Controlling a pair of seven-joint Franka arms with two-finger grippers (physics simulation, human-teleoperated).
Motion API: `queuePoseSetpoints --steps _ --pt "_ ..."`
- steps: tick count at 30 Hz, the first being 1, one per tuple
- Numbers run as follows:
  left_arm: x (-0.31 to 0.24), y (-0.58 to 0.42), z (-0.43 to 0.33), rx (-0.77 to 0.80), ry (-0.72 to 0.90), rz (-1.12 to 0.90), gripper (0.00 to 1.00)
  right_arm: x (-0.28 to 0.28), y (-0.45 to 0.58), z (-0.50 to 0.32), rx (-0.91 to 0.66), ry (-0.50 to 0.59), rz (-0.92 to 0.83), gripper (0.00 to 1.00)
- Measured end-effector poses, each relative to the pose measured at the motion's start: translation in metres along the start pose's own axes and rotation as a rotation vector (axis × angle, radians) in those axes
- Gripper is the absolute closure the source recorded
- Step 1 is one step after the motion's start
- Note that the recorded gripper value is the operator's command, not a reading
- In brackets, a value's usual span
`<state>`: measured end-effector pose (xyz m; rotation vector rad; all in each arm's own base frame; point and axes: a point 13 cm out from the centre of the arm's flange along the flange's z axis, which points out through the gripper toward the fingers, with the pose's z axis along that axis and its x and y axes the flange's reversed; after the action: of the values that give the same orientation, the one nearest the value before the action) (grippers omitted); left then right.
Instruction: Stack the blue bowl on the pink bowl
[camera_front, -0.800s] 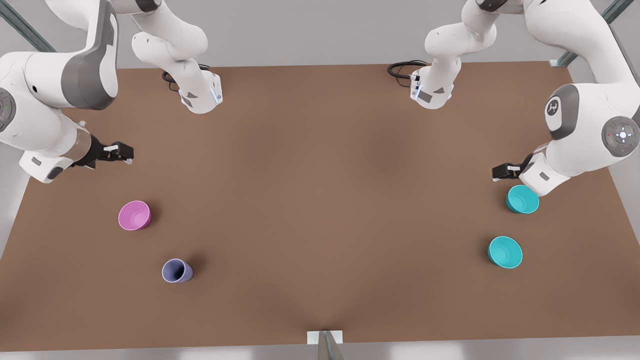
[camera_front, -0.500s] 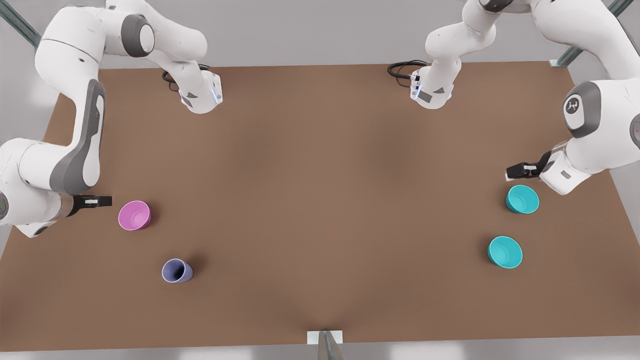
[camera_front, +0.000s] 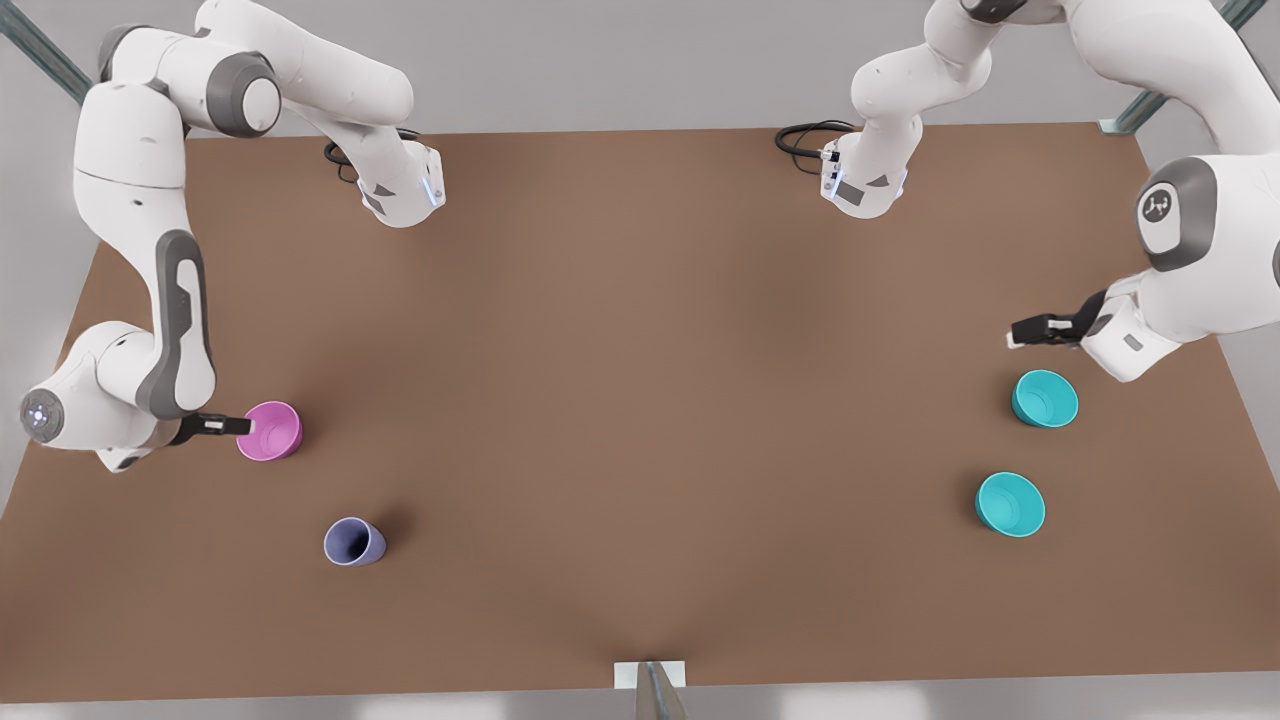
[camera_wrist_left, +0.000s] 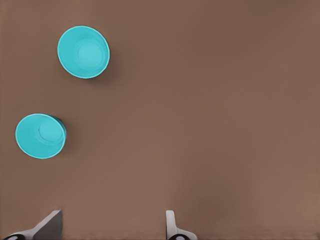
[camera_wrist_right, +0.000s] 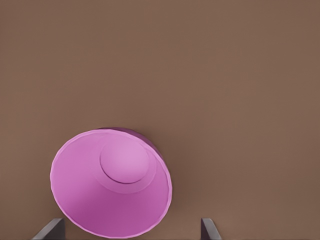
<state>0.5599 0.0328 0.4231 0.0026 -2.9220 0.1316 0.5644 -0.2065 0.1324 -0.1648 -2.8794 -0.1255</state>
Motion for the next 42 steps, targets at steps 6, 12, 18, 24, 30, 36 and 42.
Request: queuePoseSetpoints --steps 6,12,18,24,30,36,42 --pt "0.011 0.003 0.002 0.006 0.039 -0.004 0.0 -0.012 -0.008 0.028 -0.012 -0.062 0.012 0.0" --pt "0.014 0.001 -0.005 0.007 0.043 0.001 0.0 -0.012 -0.018 0.057 -0.018 -0.057 0.019 0.09" --pt "0.014 0.0 -0.004 0.008 0.049 0.006 0.0 -0.013 -0.012 0.073 -0.042 -0.05 0.009 0.79" --pt "0.015 0.003 -0.004 0.008 0.051 0.002 0.0 -0.026 0.02 0.042 -0.084 -0.083 -0.052 0.79" --pt "0.014 0.003 -0.01 0.005 0.04 0.003 0.0 -0.016 0.264 -0.007 -0.204 -0.057 -0.326 0.79" --pt "0.012 0.004 -0.011 0.005 0.037 0.002 0.0 0.016 0.554 -0.01 -0.244 -0.055 -0.521 0.79" --pt "0.012 0.003 -0.011 0.005 0.037 0.003 0.0 0.031 0.703 0.072 -0.258 -0.058 -0.374 0.79"
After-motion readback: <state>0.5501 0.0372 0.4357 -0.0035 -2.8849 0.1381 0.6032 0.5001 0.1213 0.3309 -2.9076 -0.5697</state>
